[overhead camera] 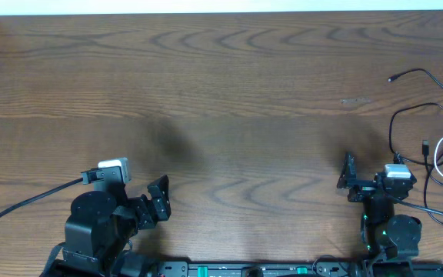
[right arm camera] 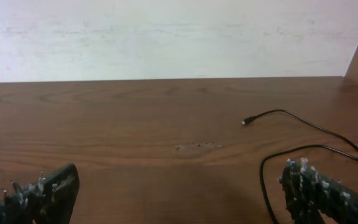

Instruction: Untangle cables

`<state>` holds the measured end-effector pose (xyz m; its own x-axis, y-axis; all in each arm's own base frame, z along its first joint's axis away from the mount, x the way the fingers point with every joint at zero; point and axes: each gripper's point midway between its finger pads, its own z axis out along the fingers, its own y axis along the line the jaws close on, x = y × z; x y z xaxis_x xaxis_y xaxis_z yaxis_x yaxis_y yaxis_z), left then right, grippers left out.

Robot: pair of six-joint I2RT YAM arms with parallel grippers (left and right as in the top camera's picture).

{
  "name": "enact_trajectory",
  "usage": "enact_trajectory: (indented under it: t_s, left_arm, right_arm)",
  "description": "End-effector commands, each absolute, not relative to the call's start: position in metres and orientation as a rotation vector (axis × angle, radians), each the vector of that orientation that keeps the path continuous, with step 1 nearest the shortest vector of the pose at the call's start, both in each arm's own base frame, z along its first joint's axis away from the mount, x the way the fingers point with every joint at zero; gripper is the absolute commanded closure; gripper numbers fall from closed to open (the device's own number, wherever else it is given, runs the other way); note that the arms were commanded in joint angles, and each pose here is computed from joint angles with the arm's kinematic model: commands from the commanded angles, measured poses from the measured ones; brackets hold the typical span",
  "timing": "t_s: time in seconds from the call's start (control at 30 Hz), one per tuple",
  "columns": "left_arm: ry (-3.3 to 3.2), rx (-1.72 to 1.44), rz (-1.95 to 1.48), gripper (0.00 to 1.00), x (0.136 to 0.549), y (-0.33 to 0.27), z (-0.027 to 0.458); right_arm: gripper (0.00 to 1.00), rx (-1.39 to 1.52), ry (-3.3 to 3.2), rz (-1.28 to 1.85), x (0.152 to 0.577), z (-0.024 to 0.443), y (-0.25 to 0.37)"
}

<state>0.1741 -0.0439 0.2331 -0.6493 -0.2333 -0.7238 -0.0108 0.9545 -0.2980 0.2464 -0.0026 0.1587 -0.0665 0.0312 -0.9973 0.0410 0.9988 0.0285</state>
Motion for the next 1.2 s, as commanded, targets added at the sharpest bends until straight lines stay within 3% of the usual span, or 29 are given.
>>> enact_trajectory:
  t_s: [0.0,0.83,1.17]
  left_arm:
    - [2.264,-0.159,-0.335,0.05,0.174,-0.044,0.231]
    - [2.262,-0.083,-0.256,0.05,0.173,-0.038,0.220]
    - [1.853,-0.058,-0.284,0.05,0.209,-0.039,0.212]
  right_arm:
    - [0.01,0.072,1.635,-0.005,0.246,0.159,-0.004]
    - [0.01,0.072,1.636,-0.005,0.246,0.159,-0.004]
    - [0.01,0.072,1.636,-0.004,0.246,0.159,-0.004]
